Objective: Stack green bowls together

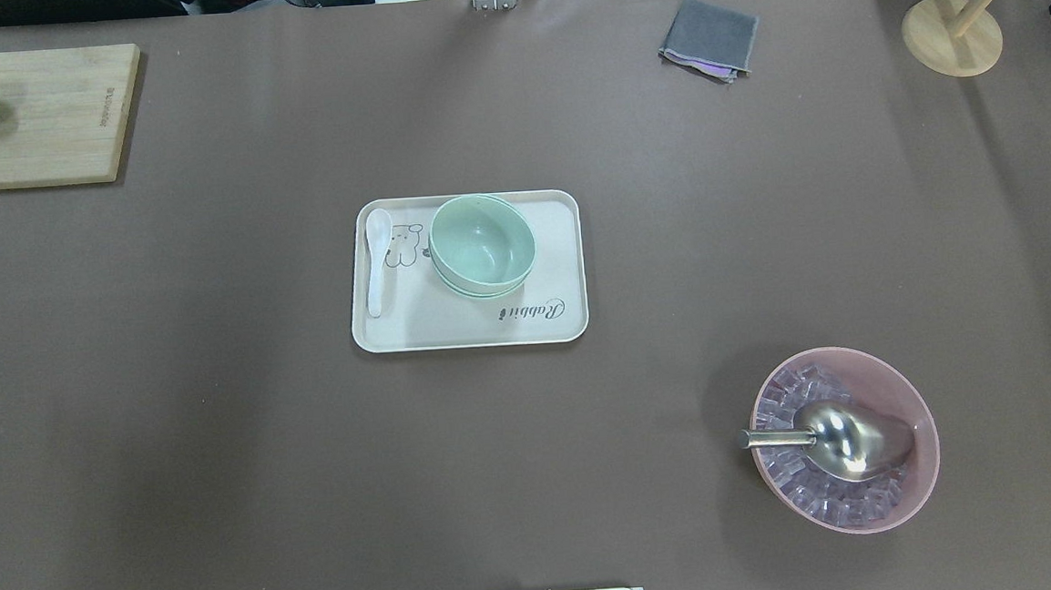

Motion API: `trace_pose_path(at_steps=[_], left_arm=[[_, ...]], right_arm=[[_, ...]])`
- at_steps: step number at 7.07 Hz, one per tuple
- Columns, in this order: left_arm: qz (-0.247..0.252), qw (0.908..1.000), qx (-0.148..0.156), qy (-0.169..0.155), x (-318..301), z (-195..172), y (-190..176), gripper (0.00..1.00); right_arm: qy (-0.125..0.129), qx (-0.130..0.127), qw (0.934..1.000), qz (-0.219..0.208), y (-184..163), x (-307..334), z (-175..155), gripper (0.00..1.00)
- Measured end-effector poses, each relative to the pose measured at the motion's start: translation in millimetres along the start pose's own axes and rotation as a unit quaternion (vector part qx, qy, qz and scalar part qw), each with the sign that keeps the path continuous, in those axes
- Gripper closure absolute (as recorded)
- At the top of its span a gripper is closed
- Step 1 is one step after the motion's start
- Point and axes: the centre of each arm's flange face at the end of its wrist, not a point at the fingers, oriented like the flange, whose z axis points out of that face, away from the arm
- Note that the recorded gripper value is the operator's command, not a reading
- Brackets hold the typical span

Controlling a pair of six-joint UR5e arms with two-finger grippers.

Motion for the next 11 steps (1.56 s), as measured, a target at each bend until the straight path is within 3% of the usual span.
trace_pose_path(at_steps=[2,4,7,11], left_arm=[[-0.028,0.9994,-0.022,-0.004,-25.5,10.8,41.9,0.02],[-0.049,0.9983,-0.031,-0.004,-38.7,13.9,52.8,0.02],[-0.089,0.9939,-0.064,-0.002,-52.4,21.4,61.9,0.02],[-0.086,0.9944,-0.058,0.015,-42.6,14.1,60.1,0.02]], right_arm=[[0.005,-0.014,0.9998,0.013,5.5,19.3,-7.9,0.0],[0.006,-0.024,0.9994,0.023,-27.9,8.6,-31.0,0.0],[0.005,-0.025,0.9995,0.019,-43.8,-7.0,-42.6,0.0],[0.002,-0.024,0.9995,0.022,-52.0,-16.3,-49.1,0.0]])
